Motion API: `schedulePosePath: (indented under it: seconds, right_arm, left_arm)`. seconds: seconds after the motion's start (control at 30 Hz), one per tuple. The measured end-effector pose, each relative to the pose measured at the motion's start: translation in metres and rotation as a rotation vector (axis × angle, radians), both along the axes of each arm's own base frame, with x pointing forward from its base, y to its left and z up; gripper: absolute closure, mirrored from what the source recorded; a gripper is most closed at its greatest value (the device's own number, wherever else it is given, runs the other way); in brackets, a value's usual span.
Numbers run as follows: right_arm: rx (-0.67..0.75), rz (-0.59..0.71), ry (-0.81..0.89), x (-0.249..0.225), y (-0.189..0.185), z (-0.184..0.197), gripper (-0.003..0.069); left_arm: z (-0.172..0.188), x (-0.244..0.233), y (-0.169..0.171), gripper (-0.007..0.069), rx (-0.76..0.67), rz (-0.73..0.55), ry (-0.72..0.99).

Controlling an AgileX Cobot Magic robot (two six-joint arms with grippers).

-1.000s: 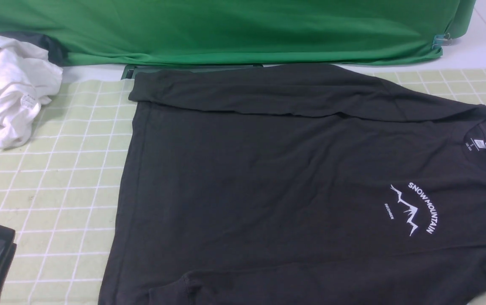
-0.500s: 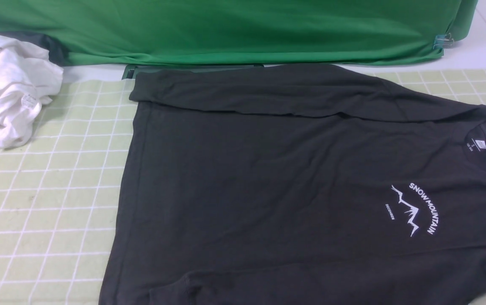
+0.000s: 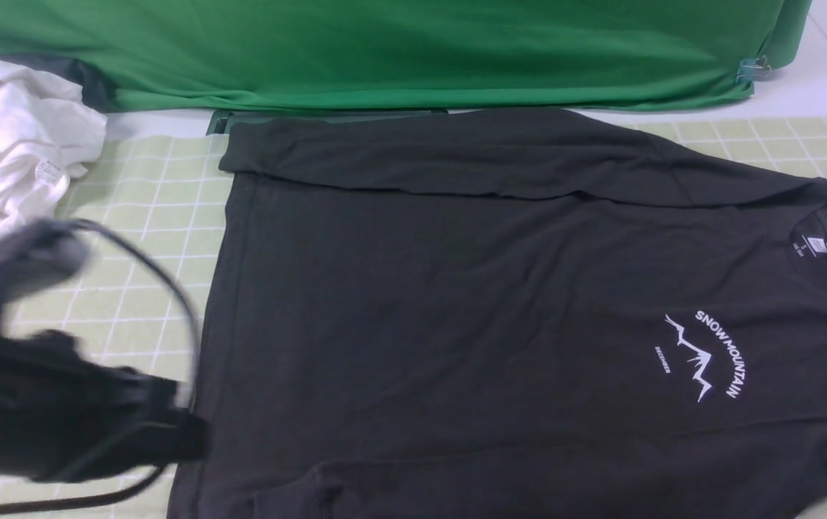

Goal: Fold a long-sleeved shirt over a green coffee tablecloth.
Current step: 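Grasp the left edge of the dark T-shirt lying flat on the table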

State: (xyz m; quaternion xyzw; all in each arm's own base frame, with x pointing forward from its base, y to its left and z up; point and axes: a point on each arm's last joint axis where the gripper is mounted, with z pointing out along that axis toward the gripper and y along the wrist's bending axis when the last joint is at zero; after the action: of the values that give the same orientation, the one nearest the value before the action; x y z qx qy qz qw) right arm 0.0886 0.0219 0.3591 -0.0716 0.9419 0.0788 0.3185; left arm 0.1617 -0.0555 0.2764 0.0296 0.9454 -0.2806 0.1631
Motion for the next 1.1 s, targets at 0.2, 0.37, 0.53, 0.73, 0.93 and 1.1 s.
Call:
schedulePosePath:
  seconds: [0.2, 0.37, 0.53, 0.73, 0.93, 1.1]
  right_arm:
    - [-0.044, 0.036, 0.182, 0.018, 0.002, -0.032, 0.0636]
    - [-0.062, 0.066, 0.175, 0.02, 0.002, -0.035, 0.0622]
    - [-0.069, 0.077, 0.158, 0.021, 0.003, -0.035, 0.0614]
    - [-0.075, 0.087, 0.149, 0.022, 0.003, -0.034, 0.0608]
    - [-0.087, 0.106, 0.144, 0.022, 0.003, -0.034, 0.0596]
    - [-0.089, 0.109, 0.144, 0.022, 0.003, -0.034, 0.0587]
  left_arm:
    - [-0.035, 0.012, -0.046, 0.0613, 0.164, -0.111, 0.099]
    - [-0.061, 0.011, -0.066, 0.0603, 0.373, -0.116, 0.153]
    - [-0.08, 0.023, -0.071, 0.0544, 0.428, -0.063, 0.178]
    - [-0.105, 0.032, -0.075, 0.0394, 0.477, -0.031, 0.248]
    - [-0.112, 0.038, -0.074, 0.0249, 0.504, 0.023, 0.244]
    - [-0.117, 0.041, -0.076, 0.0198, 0.5, 0.053, 0.245]
